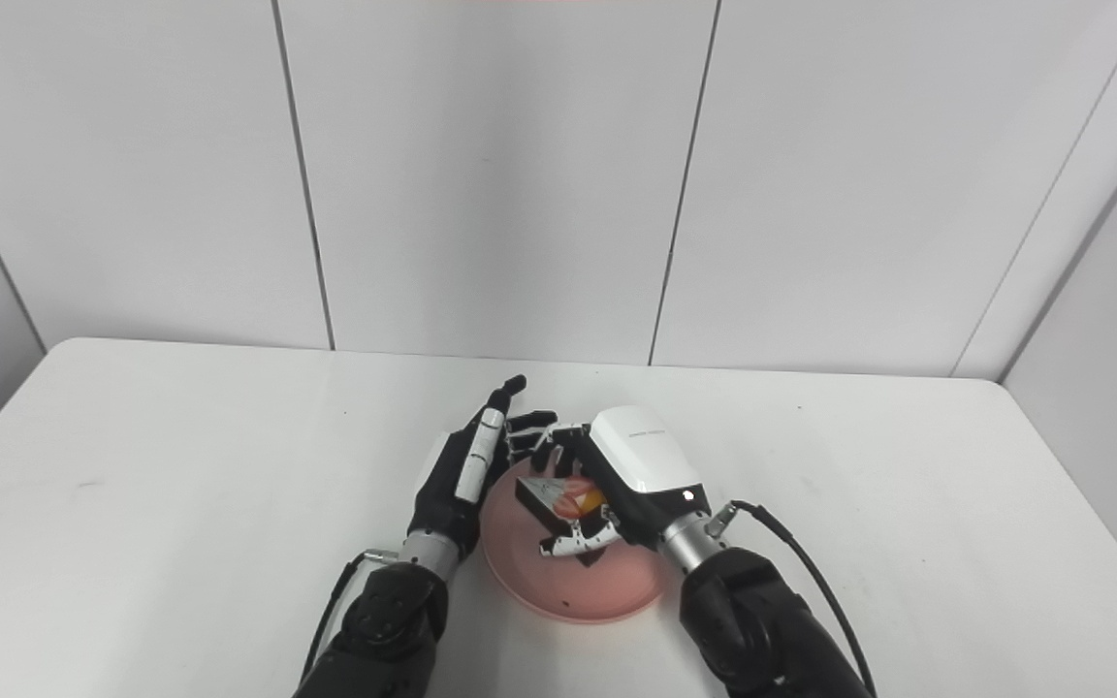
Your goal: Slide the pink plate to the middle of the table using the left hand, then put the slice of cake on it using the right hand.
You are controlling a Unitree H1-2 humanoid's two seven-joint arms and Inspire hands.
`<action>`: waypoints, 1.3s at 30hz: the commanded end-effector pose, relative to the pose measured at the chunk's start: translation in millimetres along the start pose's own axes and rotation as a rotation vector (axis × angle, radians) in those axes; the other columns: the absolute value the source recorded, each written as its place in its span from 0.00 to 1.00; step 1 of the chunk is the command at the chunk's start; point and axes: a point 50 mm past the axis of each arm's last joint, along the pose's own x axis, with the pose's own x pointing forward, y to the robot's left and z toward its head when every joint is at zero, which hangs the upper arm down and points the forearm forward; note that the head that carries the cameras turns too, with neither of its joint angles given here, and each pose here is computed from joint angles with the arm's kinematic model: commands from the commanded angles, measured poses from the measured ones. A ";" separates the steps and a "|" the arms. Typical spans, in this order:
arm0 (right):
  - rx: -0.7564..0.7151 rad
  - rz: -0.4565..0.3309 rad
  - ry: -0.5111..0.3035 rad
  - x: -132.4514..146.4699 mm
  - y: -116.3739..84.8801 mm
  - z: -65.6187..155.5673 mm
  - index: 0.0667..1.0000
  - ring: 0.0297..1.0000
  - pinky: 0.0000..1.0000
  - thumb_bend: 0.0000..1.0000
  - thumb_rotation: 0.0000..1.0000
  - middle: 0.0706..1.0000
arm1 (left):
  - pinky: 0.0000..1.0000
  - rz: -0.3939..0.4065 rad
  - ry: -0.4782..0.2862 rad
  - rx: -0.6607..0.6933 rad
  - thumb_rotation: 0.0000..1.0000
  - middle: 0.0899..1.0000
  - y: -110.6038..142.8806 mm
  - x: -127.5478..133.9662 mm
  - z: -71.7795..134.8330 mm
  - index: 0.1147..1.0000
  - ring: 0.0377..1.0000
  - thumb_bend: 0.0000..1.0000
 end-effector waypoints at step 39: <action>0.810 -0.496 0.105 -21.6 -13.6 -49.6 0.76 0.71 0.64 0.76 1.00 0.75 | 0.69 0.091 0.010 0.031 1.00 0.77 18.0 -24.5 -15.2 0.86 0.75 0.71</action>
